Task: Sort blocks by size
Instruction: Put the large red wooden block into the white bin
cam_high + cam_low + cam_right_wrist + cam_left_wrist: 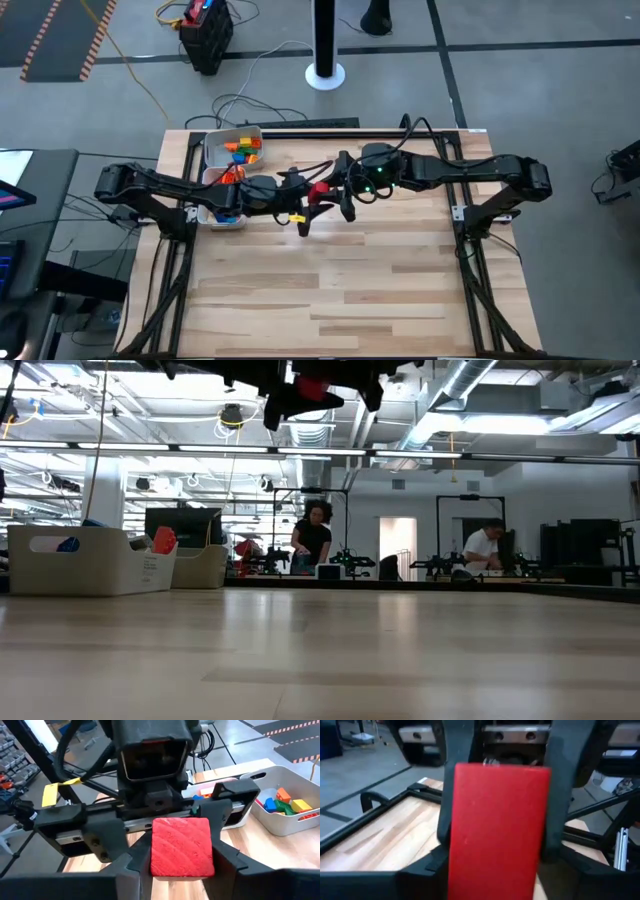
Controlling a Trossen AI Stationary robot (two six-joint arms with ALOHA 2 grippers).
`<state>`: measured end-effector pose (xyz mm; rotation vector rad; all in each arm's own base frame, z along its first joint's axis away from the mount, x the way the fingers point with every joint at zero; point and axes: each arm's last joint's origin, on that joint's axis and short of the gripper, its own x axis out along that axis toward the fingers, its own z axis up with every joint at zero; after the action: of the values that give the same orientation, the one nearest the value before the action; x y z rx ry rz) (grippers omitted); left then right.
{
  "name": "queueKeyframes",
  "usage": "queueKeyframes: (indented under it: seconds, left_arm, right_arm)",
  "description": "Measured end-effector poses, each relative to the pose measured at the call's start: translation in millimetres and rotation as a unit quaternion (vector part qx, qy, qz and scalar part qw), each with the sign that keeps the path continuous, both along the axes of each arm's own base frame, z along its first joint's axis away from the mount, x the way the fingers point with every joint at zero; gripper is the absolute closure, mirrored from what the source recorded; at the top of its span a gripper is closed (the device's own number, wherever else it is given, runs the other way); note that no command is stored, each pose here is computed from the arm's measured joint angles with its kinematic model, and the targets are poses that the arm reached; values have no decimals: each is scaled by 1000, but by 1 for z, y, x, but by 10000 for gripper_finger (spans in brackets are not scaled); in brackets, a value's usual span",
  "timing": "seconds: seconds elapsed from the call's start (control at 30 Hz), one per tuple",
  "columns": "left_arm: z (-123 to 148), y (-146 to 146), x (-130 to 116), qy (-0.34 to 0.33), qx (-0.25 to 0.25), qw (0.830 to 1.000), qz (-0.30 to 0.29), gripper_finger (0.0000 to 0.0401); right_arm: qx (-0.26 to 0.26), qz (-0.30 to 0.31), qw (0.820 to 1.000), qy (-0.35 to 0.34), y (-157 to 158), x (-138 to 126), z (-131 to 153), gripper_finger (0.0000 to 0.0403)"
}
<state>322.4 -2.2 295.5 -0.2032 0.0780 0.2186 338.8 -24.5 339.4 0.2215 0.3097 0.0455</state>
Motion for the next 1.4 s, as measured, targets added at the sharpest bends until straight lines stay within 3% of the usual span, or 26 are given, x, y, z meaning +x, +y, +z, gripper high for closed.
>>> queueKeyframes:
  seconds: [0.17, 0.27, 0.4, 0.53, 0.6, 0.7, 0.83, 1.0, 1.07, 1.17, 1.4]
  left_arm:
    - [-1, 4, 0, 1, -32, 999, -7, 279]
    - [-1, 5, 0, 3, -38, 999, -19, 285]
    - [-3, 12, -2, 10, -67, 998, 10, 285]
    - [-4, 17, -15, 60, -100, 993, 32, 285]
    - [-1, 20, -28, 93, -105, 989, 44, 285]
    - [5, 23, -54, 143, -100, 981, 83, 285]
    - [2, 32, -99, 254, -117, 945, 169, 285]
    - [-13, 43, -157, 376, -142, 851, 338, 285]
    - [-21, 46, -172, 383, -151, 825, 387, 285]
    - [-36, 52, -182, 376, -168, 813, 412, 283]
    - [-65, 61, -189, 399, -235, 777, 426, 221]
  right_arm:
    - [1, 10, 1000, -1, 1, 0, 0, 248]
    - [11, 7, 1000, 0, 1, 0, 0, 245]
    - [16, -15, 1000, 8, -4, -1, -1, 147]
    - [42, -39, 998, 34, -17, -13, 1, 46]
    - [55, -55, 995, 56, -24, -22, 2, 18]
    - [56, -73, 993, 79, -31, -35, 6, 16]
    - [50, -83, 991, 89, -33, -52, 14, 39]
    - [40, -102, 989, 96, -34, -59, 11, 60]
    - [39, -104, 989, 100, -34, -58, 8, 66]
    - [39, -98, 990, 99, -31, -52, 6, 71]
    - [47, -83, 992, 81, -21, -44, 6, 72]
